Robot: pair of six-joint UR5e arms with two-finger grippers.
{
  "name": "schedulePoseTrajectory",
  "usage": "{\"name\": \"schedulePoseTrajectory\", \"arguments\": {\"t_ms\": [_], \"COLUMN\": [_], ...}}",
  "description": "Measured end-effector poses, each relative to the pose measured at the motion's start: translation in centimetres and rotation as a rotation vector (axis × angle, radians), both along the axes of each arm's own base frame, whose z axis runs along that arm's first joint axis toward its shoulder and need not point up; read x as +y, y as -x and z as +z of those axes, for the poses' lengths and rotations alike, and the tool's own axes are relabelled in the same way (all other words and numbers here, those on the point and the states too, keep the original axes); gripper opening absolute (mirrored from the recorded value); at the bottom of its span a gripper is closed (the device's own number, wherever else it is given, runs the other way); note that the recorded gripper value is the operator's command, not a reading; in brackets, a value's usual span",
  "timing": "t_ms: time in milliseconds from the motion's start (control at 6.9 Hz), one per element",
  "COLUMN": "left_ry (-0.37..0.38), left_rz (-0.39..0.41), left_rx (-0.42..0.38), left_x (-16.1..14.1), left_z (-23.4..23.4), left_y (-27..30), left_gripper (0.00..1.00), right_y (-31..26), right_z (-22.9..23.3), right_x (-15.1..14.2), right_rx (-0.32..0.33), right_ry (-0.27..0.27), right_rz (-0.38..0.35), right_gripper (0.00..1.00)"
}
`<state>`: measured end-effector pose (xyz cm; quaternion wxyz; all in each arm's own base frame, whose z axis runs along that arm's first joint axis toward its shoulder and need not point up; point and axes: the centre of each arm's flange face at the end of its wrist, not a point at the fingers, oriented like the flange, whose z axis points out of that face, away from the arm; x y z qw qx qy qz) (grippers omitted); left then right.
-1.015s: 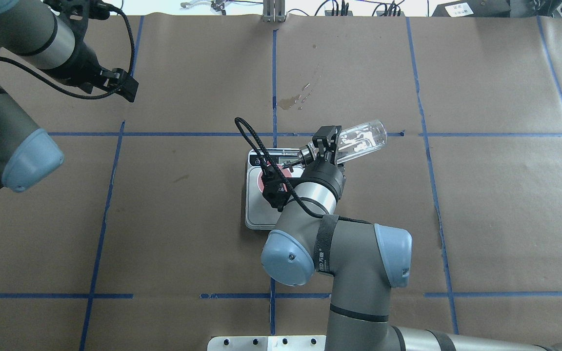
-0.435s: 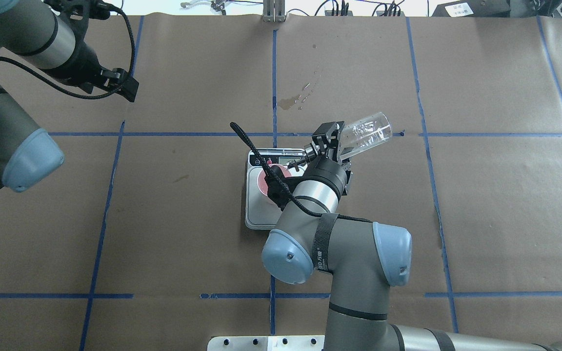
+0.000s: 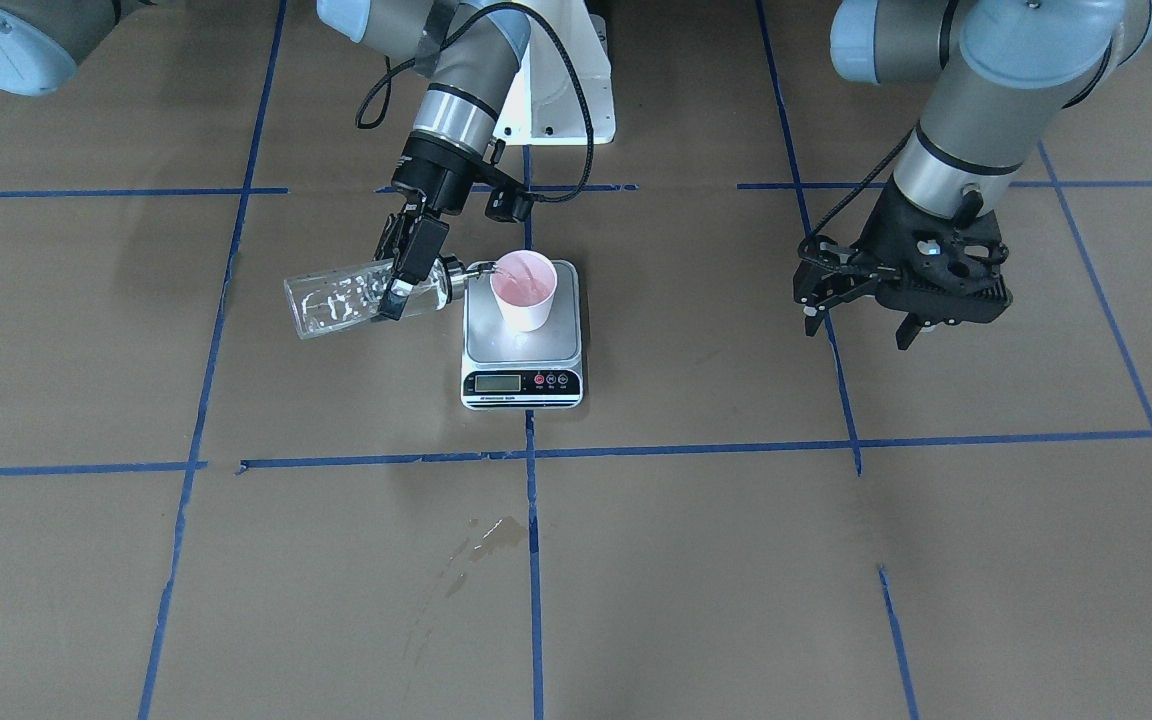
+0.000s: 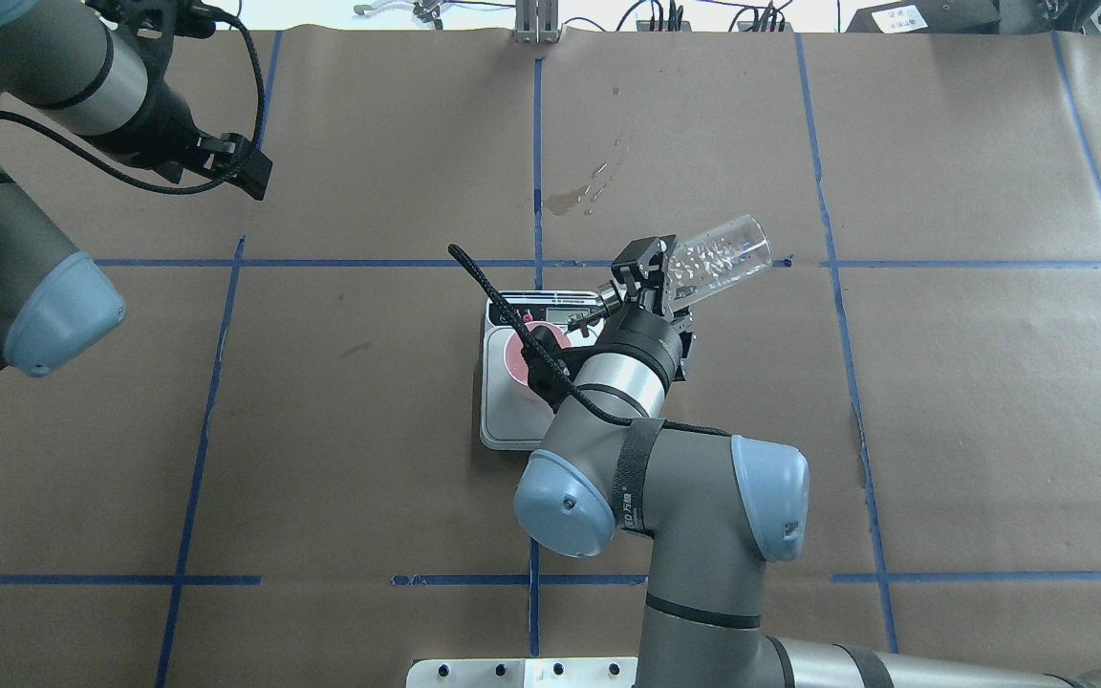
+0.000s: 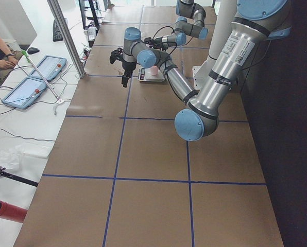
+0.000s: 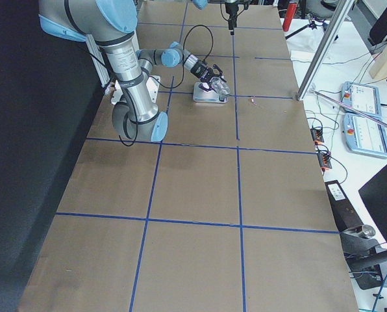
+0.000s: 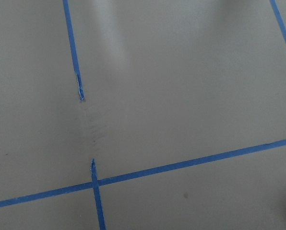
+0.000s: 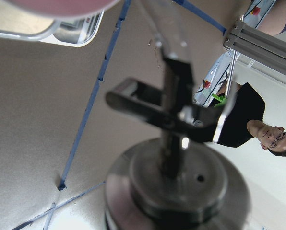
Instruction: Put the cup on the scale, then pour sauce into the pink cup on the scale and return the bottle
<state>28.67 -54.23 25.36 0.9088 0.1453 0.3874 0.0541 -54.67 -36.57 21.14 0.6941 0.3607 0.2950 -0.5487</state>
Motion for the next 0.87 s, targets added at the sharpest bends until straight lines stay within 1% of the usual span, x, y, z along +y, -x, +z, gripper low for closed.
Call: {"name": "schedulePoseTrajectory", "arguments": {"t_ms": [435, 580, 725, 870], "left_ry": [0.001, 0.001, 0.002, 0.004], "left_rz": [-0.001, -0.002, -0.003, -0.006], "left_rx": [0.001, 0.002, 0.002, 0.003], "left_x": [0.0, 0.0, 0.0, 0.1], "left_z": [0.0, -0.1, -0.1, -0.1], "left_y": [0.0, 0.0, 0.0, 0.0], "left_gripper": [0.93, 0.93, 0.93, 0.93], "right_y": [-0.2, -0.7, -1.5, -2.1], "right_z": [0.0, -0.2, 0.1, 1.1], "right_x": [0.0, 0.0, 0.2, 0.6], "right_rx": [-0.009, -0.038, -0.101, -0.184], "right_ry": [-0.003, -0.006, -0.009, -0.010], "right_rz": [0.005, 0.019, 0.052, 0.097], "right_gripper": [0.00, 0.00, 0.00, 0.00]}}
